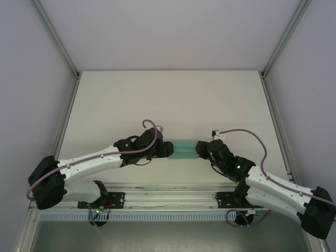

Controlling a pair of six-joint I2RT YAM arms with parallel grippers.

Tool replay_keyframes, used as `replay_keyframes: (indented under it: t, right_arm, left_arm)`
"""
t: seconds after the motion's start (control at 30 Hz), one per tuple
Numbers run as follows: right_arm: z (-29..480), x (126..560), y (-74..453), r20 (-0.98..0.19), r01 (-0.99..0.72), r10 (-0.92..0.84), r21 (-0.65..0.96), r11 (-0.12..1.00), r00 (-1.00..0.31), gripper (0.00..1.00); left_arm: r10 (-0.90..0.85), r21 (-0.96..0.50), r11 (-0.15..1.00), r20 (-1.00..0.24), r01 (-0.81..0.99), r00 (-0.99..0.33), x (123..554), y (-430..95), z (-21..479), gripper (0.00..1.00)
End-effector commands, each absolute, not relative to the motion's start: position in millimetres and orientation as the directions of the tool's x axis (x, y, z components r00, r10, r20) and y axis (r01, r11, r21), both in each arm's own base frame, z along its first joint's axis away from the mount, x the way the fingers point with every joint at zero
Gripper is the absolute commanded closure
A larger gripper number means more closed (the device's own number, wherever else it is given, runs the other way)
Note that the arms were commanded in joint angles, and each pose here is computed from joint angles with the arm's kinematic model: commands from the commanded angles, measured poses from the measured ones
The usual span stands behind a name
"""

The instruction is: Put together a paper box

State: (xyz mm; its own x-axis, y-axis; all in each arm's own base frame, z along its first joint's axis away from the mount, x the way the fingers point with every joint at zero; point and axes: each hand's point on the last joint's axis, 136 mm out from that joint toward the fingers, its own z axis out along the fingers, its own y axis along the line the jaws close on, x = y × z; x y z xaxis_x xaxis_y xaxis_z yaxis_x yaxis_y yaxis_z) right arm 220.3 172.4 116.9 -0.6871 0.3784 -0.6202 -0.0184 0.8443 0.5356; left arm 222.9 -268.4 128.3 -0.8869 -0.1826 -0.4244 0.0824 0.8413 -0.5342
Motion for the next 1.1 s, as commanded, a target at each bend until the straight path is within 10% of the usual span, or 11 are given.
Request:
replay_keyframes:
  t: [0.0, 0.3, 0.67, 1.07]
  right_arm:
    - [64.5, 197.4, 148.3, -0.572, 0.041, 0.286, 0.403, 0.914, -0.769, 0.76]
    - [65.6, 198.0, 151.6, -0.582, 0.011, 0.262, 0.397, 0.918, -0.77, 0.76]
    - [58.6, 197.0, 148.0, -0.575, 0.029, 0.263, 0.382, 0.924, -0.774, 0.77]
    - [71.8, 199.6, 135.5, -0.623, 0.002, 0.182, 0.278, 0.961, -0.761, 0.72]
  left_arm:
    - [-0.226, -0.529, 0.846, -0.469, 0.066, -0.854, 230.5, -261.3, 142.6, 0.37]
    - [-0.27, -0.521, 0.853, -0.484, 0.026, -0.832, 253.0, -261.3, 138.8, 0.33]
    - [-0.211, -0.554, 0.832, -0.38, 0.039, -0.901, 219.5, -256.4, 66.9, 0.71]
    - [-0.035, -0.426, 0.89, -0.423, 0.164, -0.906, 200.6, -233.5, 12.3, 0.79]
